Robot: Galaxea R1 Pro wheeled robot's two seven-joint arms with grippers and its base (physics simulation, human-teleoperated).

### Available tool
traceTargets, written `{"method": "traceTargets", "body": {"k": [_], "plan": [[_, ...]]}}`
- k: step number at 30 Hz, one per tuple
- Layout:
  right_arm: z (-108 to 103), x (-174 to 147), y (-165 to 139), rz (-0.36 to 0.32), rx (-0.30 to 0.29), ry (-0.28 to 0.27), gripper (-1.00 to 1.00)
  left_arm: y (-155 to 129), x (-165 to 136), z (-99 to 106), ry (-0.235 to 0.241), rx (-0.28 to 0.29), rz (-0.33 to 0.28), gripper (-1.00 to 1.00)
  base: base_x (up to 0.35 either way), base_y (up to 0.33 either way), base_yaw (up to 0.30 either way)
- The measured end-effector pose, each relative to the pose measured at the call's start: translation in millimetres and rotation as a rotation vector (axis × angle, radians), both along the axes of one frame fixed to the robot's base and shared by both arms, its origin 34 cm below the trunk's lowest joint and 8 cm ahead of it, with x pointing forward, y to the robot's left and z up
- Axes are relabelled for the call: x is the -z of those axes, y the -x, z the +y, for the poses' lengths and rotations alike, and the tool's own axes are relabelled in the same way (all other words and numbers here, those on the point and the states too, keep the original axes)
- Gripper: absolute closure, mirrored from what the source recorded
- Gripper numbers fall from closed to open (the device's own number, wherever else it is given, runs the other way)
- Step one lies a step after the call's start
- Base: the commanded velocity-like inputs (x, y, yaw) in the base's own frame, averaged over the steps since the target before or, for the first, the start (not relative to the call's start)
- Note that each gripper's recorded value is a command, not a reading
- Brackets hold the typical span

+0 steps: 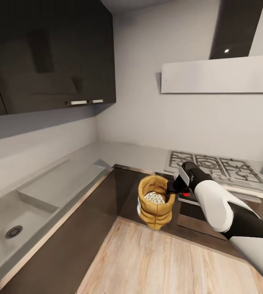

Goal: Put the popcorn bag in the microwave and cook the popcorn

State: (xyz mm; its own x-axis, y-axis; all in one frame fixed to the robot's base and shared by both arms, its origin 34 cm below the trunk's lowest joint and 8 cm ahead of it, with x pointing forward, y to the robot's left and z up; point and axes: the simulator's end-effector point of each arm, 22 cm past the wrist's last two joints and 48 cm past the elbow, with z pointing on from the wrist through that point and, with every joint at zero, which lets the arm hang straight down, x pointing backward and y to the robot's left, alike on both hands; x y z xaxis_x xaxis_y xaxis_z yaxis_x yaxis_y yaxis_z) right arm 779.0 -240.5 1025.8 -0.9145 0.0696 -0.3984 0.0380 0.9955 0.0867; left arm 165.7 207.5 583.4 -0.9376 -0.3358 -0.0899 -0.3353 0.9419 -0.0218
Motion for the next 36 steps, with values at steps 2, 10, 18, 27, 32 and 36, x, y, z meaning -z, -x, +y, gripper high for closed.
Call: {"method": "traceTargets", "body": {"k": [2,10,18,27,32,36], "plan": [[0,0,0,0.0,0.0,0.001,1.0,0,0,0,0.0,0.0,0.0,-1.0,-0.346,0.0,0.0],[1,0,0,0.001,-0.002,-0.002,1.0,0,0,0,0.0,0.002,0.0,-1.0,-0.346,0.0,0.0],[10,1,1,0.003,-0.011,-0.011,1.0,0,0,-1,0.0,0.008,0.0,-1.0,-0.346,0.0,0.0],[4,6,4,0.018,-0.006,-0.007,1.0,0,0,1,-0.002,0.003,0.0,-1.0,-0.346,0.0,0.0],[2,6,4,0.019,-0.005,-0.004,1.0,0,0,2,-0.002,-0.002,0.0,-1.0,-0.346,0.0,0.0],[-4,6,5,0.018,-0.002,0.015,1.0,0,0,3,-0.003,-0.001,0.0,-1.0,-0.206,0.0,0.0]]}}
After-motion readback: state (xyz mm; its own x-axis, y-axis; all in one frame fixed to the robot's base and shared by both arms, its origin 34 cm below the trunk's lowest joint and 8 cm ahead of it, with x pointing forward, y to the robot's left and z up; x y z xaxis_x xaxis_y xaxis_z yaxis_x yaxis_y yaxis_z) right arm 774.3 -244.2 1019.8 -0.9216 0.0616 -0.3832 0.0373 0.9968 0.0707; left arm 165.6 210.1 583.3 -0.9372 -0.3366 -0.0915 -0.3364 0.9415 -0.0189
